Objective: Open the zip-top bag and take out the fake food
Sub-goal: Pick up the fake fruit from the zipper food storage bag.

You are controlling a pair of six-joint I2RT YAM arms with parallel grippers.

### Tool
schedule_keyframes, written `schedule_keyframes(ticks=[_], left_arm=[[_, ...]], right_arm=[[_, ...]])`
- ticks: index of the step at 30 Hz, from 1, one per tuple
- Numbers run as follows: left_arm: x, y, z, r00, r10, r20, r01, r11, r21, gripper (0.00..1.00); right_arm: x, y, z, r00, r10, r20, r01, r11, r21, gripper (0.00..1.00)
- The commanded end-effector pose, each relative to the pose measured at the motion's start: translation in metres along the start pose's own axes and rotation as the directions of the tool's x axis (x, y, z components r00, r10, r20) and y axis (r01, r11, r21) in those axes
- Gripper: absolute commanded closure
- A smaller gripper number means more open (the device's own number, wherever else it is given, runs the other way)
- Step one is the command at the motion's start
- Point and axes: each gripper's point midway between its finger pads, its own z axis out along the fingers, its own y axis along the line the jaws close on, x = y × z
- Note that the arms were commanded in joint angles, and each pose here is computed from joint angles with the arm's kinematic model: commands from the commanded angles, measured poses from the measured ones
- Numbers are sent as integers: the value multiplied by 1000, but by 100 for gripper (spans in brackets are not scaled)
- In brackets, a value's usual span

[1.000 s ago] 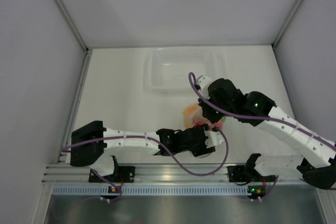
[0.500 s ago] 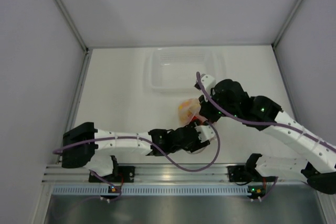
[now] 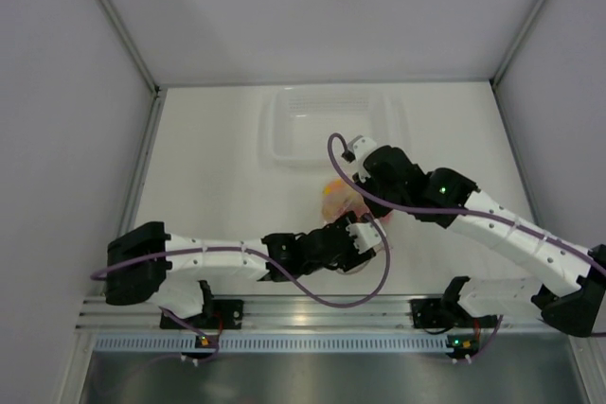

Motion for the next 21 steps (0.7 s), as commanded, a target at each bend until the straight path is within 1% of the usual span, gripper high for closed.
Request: schedule_keyframes(ticks=[1,5,13,18,21], left_arm=[[-49,4,-10,985,-39,170,38,999,10,100],[-48,2,-14,982,-61,178,58,998,22,100],[-43,11,-19,981,-76,177,80,997,-21,100],[-47,23,-25,977,-86,196,102,992,-75,100],[-51,28,-31,971,-107,215,129,988,-88,100]], right_arm=[[-7,-14,-9,1000,-10,16,8,997,78,100],[-7,-20,-9,1000,-13,7,12,993,116,100],[-10,-3,-8,999,6,44,-7,1000,27,100],[-6,-8,-10,999,-3,36,1,998,58,100],[-3,-4,-9,999,-14,38,13,999,37,100]])
